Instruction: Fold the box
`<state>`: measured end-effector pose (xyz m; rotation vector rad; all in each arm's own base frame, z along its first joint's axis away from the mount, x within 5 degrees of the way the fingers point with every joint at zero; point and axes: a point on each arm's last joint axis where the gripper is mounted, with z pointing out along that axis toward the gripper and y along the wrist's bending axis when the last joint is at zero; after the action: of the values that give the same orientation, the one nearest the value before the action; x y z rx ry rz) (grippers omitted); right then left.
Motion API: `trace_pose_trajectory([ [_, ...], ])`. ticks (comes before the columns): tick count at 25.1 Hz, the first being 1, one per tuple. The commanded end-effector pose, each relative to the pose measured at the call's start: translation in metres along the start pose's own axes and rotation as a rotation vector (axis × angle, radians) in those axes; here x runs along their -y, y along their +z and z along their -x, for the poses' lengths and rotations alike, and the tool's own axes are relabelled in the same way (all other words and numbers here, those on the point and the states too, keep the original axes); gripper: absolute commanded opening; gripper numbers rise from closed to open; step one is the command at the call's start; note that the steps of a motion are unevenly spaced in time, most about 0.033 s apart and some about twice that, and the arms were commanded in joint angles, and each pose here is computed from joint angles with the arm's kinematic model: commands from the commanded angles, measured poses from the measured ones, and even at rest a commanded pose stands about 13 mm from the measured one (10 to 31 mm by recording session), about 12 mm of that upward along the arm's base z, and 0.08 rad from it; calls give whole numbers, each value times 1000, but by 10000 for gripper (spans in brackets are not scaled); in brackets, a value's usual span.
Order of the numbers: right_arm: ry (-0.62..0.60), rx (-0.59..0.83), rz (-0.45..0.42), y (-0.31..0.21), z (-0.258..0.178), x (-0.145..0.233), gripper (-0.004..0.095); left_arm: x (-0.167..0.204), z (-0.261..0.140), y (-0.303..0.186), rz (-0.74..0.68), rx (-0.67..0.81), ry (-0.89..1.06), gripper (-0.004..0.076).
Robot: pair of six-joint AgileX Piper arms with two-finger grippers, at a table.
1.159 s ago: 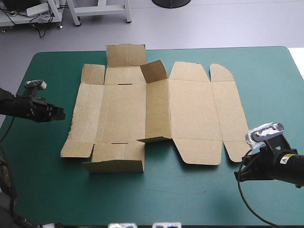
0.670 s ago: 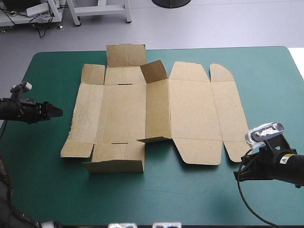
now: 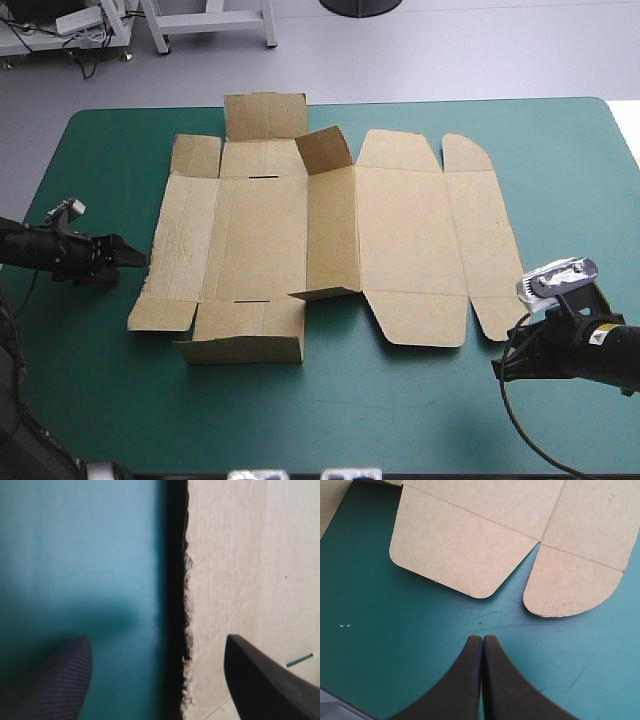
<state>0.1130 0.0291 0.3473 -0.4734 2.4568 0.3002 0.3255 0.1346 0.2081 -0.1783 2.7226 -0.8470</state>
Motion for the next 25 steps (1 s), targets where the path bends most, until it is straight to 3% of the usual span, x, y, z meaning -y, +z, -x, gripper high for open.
trace_pose_trajectory([
  [1, -7, 71, -1, -6, 8, -2, -20, 22, -5, -3, -114, -32, 5, 532],
  [10, -7, 56, 5, -6, 6, -3, -20, 74, -7, 40, -172, -161, 146, 532],
  [16, -7, 54, 6, -6, 6, -3, -20, 88, -1, 43, -265, -103, 111, 527],
  [19, -7, 54, 6, -6, 6, -3, -20, 87, -2, 43, -254, -113, 112, 486],
  [25, -7, 54, 6, -6, 6, -3, -20, 83, -3, 44, -200, -132, 98, 323],
])
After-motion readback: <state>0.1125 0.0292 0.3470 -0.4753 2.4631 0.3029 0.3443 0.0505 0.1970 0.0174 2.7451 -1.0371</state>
